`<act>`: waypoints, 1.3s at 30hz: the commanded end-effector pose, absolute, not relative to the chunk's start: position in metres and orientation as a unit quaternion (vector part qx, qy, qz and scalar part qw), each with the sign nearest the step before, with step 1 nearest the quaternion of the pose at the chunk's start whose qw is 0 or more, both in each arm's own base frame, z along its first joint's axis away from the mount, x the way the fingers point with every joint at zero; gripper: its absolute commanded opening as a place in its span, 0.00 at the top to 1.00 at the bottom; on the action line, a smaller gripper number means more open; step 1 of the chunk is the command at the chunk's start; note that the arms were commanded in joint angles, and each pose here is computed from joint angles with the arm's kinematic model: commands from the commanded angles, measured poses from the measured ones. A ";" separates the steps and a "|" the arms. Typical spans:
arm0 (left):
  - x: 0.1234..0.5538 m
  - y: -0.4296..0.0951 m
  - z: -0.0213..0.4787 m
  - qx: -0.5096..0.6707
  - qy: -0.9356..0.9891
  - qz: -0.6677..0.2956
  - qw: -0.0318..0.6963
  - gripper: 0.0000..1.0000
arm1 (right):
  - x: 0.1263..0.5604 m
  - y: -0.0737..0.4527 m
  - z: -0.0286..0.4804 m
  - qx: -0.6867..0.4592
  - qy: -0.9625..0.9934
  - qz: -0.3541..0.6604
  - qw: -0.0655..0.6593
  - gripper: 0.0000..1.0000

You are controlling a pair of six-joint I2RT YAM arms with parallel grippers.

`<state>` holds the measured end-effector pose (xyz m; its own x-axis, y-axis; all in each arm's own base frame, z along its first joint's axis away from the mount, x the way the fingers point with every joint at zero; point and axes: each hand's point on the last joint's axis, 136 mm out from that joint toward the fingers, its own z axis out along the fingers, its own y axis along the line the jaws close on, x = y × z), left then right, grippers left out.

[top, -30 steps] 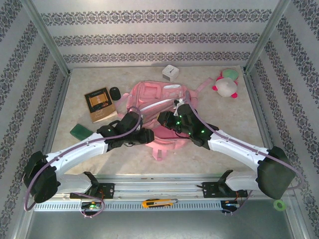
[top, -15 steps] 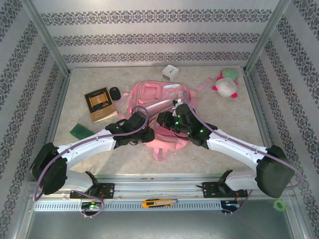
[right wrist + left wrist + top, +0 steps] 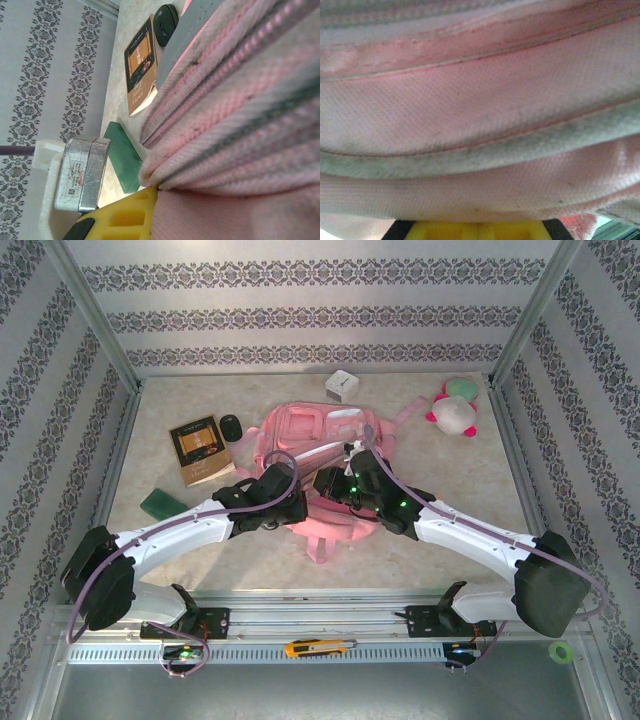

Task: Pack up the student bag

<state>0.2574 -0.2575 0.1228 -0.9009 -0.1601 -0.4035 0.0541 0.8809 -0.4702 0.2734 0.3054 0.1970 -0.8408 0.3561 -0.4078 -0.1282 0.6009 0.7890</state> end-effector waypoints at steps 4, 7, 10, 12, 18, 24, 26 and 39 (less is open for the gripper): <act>0.257 -0.252 0.142 -0.017 0.934 -0.268 0.237 1.00 | 0.267 0.307 0.222 0.023 0.839 0.465 0.282 1.00; 0.252 -0.250 0.146 -0.018 0.926 -0.306 0.222 1.00 | 0.264 0.303 0.218 0.003 0.844 0.463 0.271 1.00; 0.249 -0.253 0.151 -0.033 0.914 -0.350 0.202 1.00 | 0.256 0.307 0.216 -0.032 0.845 0.466 0.259 1.00; 0.248 -0.258 0.152 -0.041 0.904 -0.381 0.187 1.00 | 0.252 0.311 0.215 -0.048 0.844 0.472 0.252 1.00; 0.241 -0.277 0.153 -0.038 0.881 -0.452 0.134 1.00 | 0.248 0.318 0.216 -0.078 0.838 0.485 0.238 1.00; 0.238 -0.273 0.149 -0.052 0.882 -0.456 0.105 1.00 | 0.252 0.319 0.217 -0.082 0.841 0.479 0.236 1.00; 0.240 -0.264 0.143 -0.065 0.894 -0.429 0.114 0.93 | 0.253 0.319 0.217 -0.076 0.842 0.479 0.235 1.00; 0.250 -0.245 0.127 -0.086 0.916 -0.350 0.175 0.76 | 0.260 0.323 0.239 -0.022 0.827 0.497 0.262 1.00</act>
<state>0.2404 -0.2499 0.1298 -0.9469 -0.2532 -0.1982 -0.0378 0.6998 -0.7133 0.2588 0.3053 0.1903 -0.8910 0.1746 -0.4191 -0.2365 0.6095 0.7567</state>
